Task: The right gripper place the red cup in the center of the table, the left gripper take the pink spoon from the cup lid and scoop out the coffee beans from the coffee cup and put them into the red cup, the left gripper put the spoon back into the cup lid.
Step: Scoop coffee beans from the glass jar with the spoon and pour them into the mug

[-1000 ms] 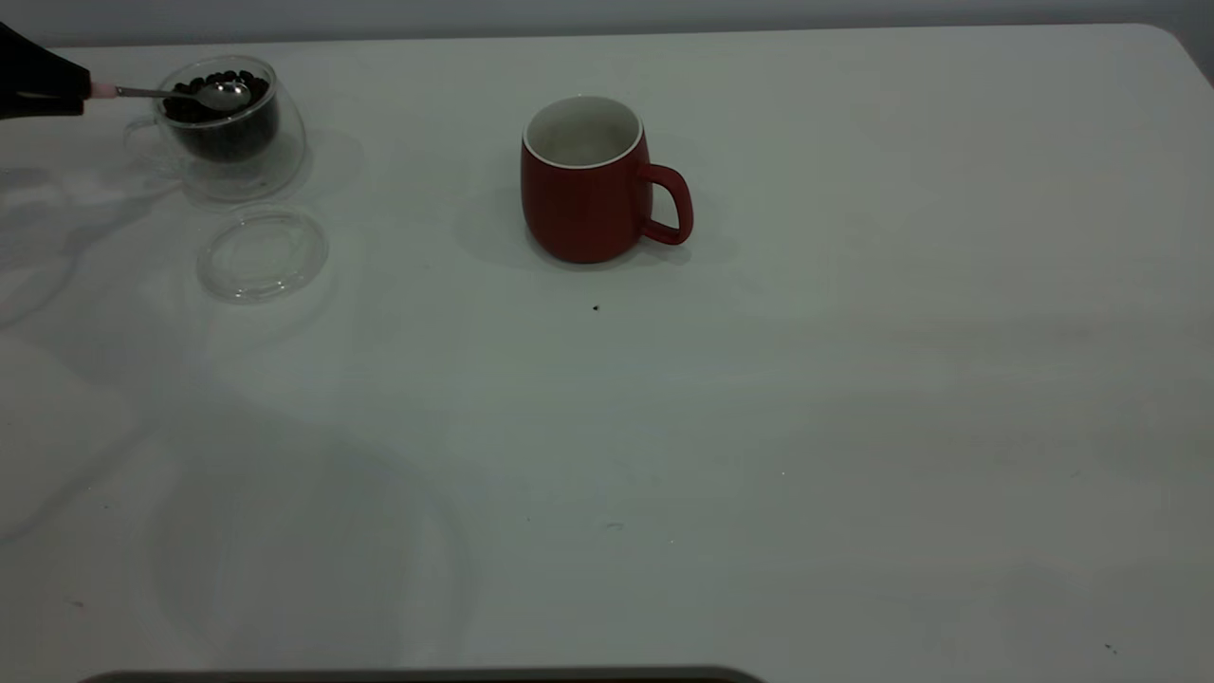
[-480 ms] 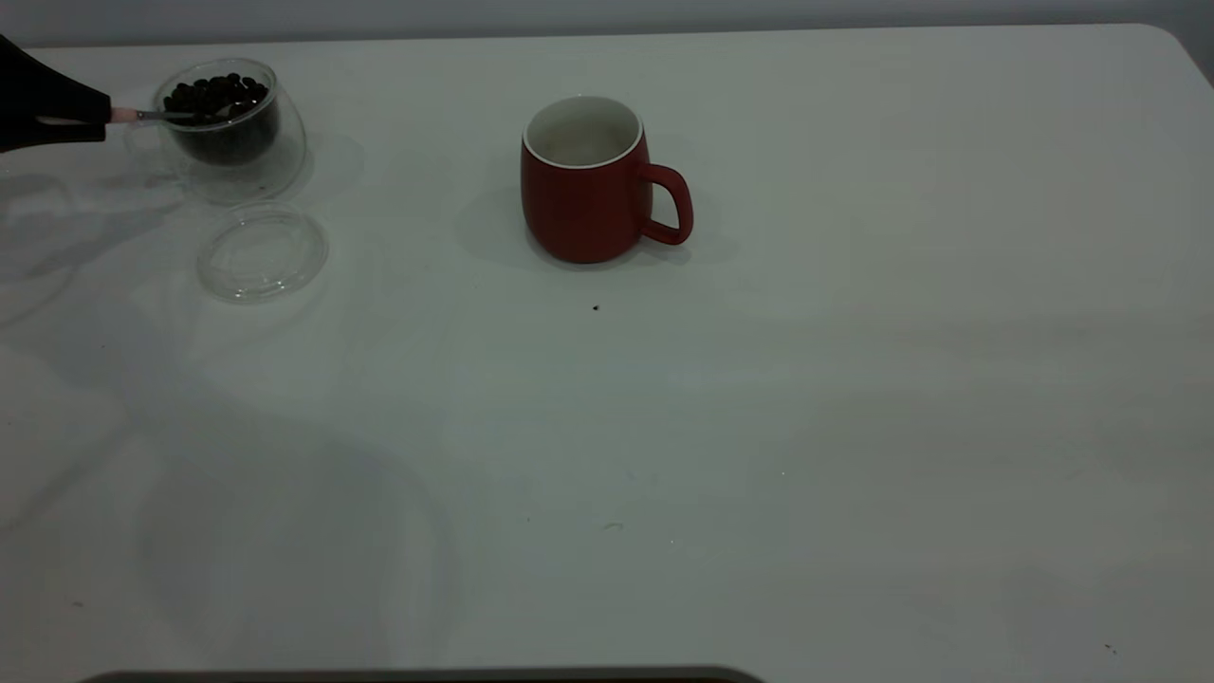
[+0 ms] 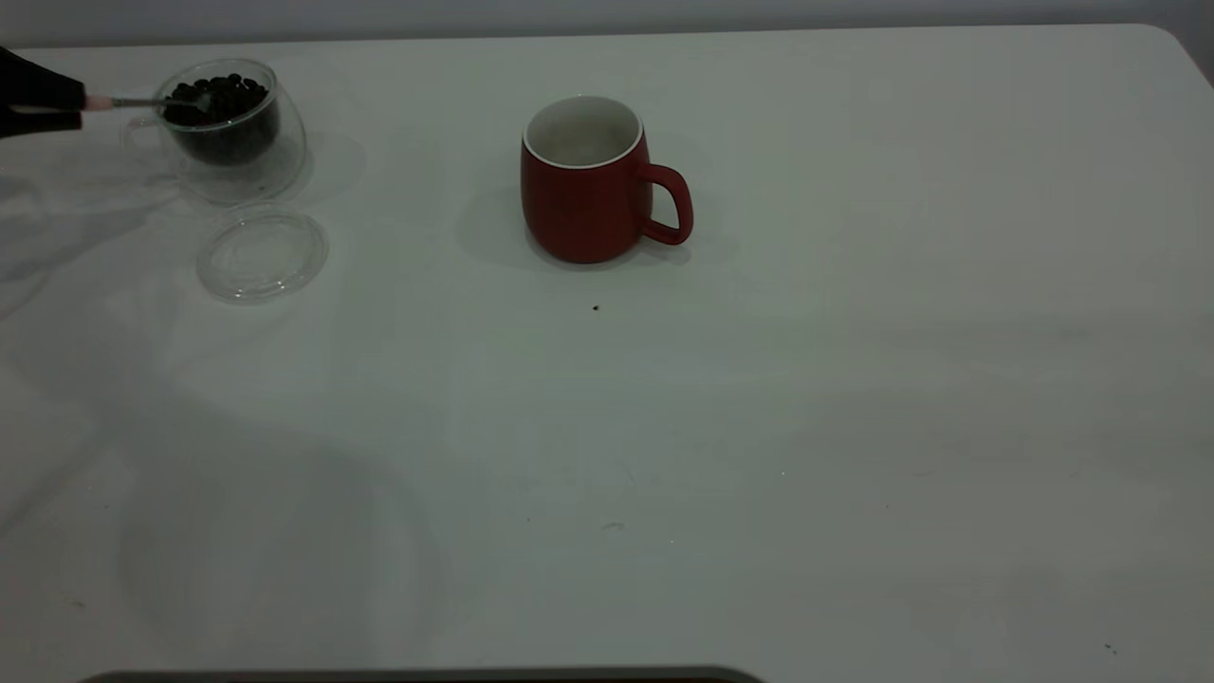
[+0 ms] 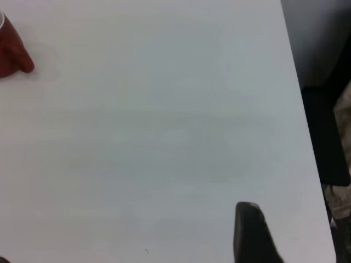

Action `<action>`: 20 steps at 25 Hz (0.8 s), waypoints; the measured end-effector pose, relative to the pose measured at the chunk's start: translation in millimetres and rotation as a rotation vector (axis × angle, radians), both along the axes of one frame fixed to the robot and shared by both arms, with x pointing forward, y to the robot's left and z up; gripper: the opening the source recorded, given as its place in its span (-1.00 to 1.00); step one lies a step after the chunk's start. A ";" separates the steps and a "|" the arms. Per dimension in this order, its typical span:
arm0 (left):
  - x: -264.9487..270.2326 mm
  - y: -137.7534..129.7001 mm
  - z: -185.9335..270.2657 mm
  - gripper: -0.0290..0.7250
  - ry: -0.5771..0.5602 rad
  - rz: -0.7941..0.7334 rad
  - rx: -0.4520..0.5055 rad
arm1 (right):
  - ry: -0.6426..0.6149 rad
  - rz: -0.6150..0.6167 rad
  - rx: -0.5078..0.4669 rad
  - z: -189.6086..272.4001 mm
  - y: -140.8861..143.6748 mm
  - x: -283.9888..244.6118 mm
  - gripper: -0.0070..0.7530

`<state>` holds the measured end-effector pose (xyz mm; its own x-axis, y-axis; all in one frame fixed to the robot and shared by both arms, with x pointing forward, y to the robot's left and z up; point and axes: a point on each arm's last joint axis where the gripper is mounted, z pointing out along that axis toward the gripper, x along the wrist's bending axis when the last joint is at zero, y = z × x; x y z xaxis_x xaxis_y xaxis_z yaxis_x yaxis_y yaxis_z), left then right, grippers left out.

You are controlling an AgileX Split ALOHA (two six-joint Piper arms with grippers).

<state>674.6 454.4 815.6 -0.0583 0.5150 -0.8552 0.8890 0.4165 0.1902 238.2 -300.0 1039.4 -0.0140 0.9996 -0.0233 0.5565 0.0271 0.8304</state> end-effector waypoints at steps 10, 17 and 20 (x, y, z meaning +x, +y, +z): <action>-3.2 2.0 2.6 -0.61 0.031 0.008 -0.058 | 0.000 0.000 0.000 0.0 0.0 0.0 0.16; -5.0 -0.1 4.2 -0.61 0.054 -0.004 -0.098 | 0.000 0.000 0.000 0.0 0.0 0.0 0.16; -5.1 -0.2 4.3 -0.61 0.056 -0.004 -0.101 | 0.000 0.000 0.000 0.0 0.0 0.0 0.16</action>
<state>669.6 454.2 819.9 -0.1056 0.4269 -0.8981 0.8990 0.4271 0.0973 238.2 -300.0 1039.4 -0.0140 0.9996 -0.0233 0.5565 0.0271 0.8304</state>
